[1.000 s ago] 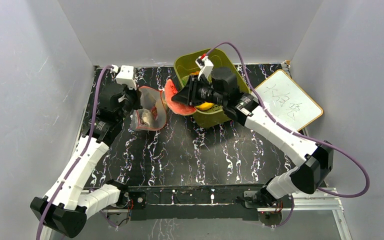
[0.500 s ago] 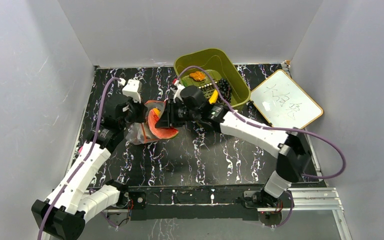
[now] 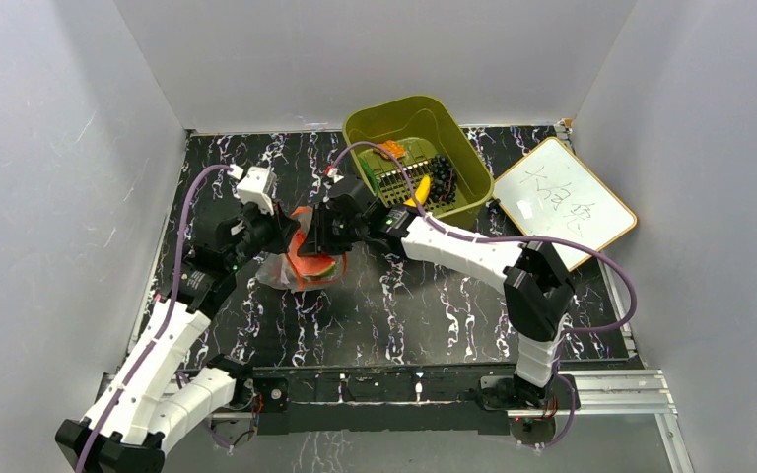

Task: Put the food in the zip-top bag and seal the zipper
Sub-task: Place the fake fruit in the zipper food storage bag, then pick up the fake seafood from the bin, then place the fake seafood in the zipper food storage bag.

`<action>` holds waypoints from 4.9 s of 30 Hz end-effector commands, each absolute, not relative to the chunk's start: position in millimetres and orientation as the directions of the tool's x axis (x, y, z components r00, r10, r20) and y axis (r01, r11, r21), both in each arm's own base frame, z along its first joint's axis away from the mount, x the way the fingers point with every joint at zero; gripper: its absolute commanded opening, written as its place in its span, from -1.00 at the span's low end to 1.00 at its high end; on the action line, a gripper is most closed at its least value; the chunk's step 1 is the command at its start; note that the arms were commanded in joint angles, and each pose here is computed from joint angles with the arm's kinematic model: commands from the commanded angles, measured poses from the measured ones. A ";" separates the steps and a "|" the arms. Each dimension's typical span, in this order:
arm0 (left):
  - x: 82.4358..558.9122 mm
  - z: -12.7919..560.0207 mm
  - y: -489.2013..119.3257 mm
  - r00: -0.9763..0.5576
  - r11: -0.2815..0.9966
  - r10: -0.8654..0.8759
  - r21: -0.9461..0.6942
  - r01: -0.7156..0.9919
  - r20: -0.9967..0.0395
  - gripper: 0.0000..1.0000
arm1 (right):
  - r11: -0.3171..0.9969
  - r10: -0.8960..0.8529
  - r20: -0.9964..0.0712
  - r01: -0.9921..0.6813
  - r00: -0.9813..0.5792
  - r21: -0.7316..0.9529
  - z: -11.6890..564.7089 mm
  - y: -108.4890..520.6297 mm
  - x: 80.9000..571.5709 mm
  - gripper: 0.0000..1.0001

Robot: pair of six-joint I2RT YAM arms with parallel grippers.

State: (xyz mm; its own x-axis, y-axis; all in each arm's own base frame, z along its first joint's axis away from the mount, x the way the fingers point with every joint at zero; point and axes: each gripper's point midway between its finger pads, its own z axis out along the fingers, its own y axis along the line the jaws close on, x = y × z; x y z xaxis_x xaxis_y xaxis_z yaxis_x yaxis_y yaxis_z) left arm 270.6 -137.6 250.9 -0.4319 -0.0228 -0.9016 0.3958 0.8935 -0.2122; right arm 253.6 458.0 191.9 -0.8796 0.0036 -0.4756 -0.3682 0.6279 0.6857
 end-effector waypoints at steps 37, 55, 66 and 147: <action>258.0 261.7 -159.1 -0.371 0.811 0.004 -0.214 0.544 -0.928 -1.00 | 0.808 -0.053 -0.922 -0.559 -0.384 0.187 308.3 305.6 411.5 0.15; 244.3 220.6 -160.1 -0.376 0.783 0.063 -0.188 0.593 -0.925 -1.00 | 0.916 -0.129 -0.930 -0.400 -0.343 0.021 232.5 269.0 551.0 0.29; 247.7 212.8 -158.1 -0.384 0.794 0.072 -0.180 0.581 -0.920 -1.00 | 0.897 -0.161 -0.905 -0.441 -0.393 0.032 172.7 273.1 604.6 0.96; 265.2 229.6 -155.0 -0.495 0.852 -0.080 -0.318 0.417 -0.865 -1.00 | 0.927 -0.137 -0.954 -0.375 -0.267 -0.028 228.2 216.6 518.4 -0.45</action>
State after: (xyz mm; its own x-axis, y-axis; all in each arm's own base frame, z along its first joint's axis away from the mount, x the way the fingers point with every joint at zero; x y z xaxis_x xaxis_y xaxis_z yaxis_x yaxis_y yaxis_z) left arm 257.1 -153.7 198.0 -0.5252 -0.0226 -0.8507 0.4402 0.8483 -0.2944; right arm 540.6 219.2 175.6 -0.3250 -0.1912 -0.9262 -0.3797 0.9233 -0.0573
